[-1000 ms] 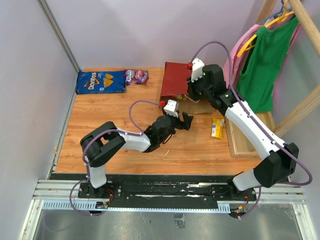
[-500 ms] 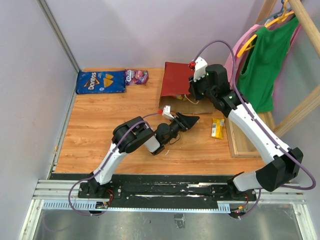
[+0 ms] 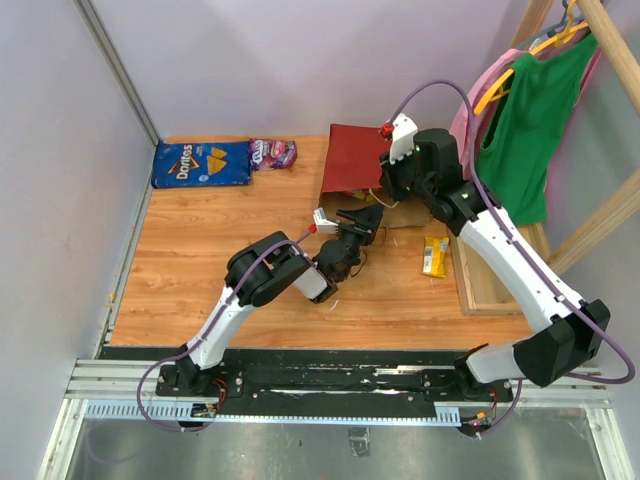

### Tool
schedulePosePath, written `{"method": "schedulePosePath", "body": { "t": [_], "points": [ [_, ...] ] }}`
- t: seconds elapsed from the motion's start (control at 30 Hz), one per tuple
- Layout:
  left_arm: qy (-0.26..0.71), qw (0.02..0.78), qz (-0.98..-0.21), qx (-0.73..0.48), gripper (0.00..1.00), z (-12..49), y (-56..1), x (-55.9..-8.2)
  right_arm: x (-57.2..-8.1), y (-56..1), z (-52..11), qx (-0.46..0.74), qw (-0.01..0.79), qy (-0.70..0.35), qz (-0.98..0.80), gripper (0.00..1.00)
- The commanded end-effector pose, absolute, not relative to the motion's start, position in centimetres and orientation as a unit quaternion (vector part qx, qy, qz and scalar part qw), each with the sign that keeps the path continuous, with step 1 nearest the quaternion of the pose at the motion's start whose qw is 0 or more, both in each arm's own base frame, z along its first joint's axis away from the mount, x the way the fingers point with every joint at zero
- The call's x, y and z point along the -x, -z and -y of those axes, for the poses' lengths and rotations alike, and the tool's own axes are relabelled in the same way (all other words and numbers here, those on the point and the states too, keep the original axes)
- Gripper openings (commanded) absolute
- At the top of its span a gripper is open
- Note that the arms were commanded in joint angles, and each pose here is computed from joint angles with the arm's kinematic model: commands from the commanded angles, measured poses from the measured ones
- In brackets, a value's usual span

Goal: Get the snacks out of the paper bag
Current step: Take out the snack from the paper bag.

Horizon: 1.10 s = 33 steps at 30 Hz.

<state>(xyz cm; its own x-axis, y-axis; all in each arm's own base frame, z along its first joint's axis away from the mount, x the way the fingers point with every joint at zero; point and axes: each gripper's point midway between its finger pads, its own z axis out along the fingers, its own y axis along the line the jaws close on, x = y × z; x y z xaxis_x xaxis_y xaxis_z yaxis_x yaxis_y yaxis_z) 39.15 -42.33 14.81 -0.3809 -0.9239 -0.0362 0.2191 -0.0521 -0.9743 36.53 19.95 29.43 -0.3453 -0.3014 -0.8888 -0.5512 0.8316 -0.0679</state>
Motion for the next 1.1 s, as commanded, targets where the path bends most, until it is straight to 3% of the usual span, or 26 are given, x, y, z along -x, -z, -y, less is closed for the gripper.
{"method": "schedulePosePath", "body": {
  "t": [0.0,0.4,1.07],
  "points": [
    [0.634,0.433,-0.484,0.42,0.76,41.4,-14.5,-41.4,-36.5,-31.8,-19.1,0.245,0.532,-0.119,-0.802,0.15],
    [0.641,0.366,-0.475,0.48,0.74,44.3,-11.4,-43.7,-36.0,-32.1,-18.8,0.243,0.535,-0.117,-0.801,0.15],
    [0.491,0.444,-0.563,0.494,0.72,41.2,-9.2,-49.2,-35.8,-31.9,-19.0,0.244,0.533,-0.125,-0.8,0.16]
  ]
}}
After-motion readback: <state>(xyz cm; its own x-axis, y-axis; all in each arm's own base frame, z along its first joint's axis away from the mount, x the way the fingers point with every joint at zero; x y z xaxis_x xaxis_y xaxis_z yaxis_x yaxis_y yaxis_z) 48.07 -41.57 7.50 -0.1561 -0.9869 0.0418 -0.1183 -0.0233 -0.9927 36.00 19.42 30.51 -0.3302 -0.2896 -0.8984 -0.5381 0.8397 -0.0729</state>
